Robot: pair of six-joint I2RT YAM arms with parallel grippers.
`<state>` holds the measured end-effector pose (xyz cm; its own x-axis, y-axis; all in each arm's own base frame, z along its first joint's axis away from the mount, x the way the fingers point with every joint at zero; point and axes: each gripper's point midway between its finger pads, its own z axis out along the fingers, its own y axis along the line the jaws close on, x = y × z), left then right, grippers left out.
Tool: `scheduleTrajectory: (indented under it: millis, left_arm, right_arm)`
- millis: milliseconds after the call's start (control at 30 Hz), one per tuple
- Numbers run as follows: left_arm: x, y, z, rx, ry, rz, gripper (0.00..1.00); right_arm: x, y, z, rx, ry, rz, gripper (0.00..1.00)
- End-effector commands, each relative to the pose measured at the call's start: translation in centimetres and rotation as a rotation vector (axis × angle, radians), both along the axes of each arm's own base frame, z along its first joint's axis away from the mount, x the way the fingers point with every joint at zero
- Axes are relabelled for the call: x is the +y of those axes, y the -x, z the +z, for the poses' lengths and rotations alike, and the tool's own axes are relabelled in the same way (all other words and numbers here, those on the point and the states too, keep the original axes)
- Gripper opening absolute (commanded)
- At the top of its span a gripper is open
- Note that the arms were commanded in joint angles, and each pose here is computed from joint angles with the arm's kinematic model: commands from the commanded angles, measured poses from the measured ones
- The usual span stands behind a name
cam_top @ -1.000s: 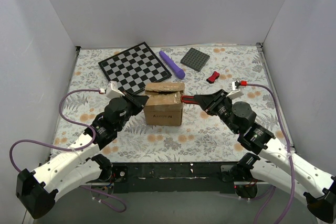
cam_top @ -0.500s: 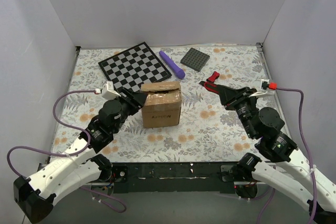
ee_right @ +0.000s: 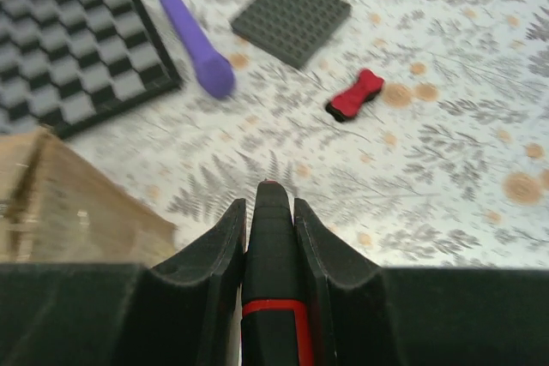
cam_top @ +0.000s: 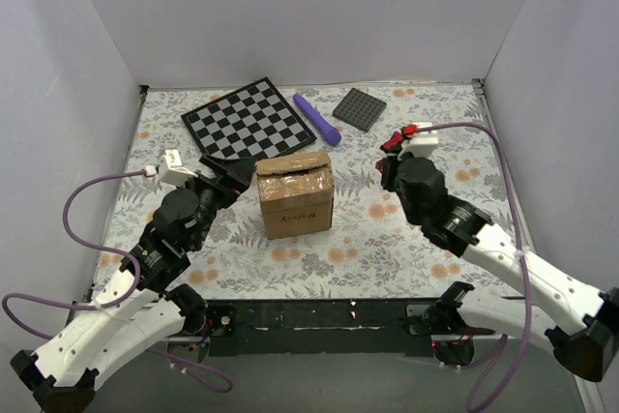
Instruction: Unpack the express box
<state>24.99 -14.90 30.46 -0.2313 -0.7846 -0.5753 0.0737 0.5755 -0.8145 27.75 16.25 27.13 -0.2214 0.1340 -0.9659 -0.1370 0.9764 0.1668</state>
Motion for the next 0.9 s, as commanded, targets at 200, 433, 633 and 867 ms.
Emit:
scheduleTrajectory:
  millis: [200,433,633,867]
  left_arm:
    - [3.9,1.8,0.7,-0.031,-0.009,0.100,0.79]
    - [-0.2,3.7,4.4,-0.197,-0.015,-0.164,0.85]
    - [-7.4,5.8,6.6,-0.306,0.187,-0.530,0.98]
    - [-11.8,6.5,8.4,-0.417,0.305,-0.755,0.98]
  right_arm:
    - [-3.4,-2.3,-5.2,0.026,0.354,-0.134,0.01]
    - [-2.4,0.2,1.9,-0.292,-0.204,-0.023,0.01]
    - [0.7,3.3,9.0,-0.376,-0.669,0.200,0.01]
    - [4.5,5.9,12.2,-0.353,-0.885,0.463,0.01]
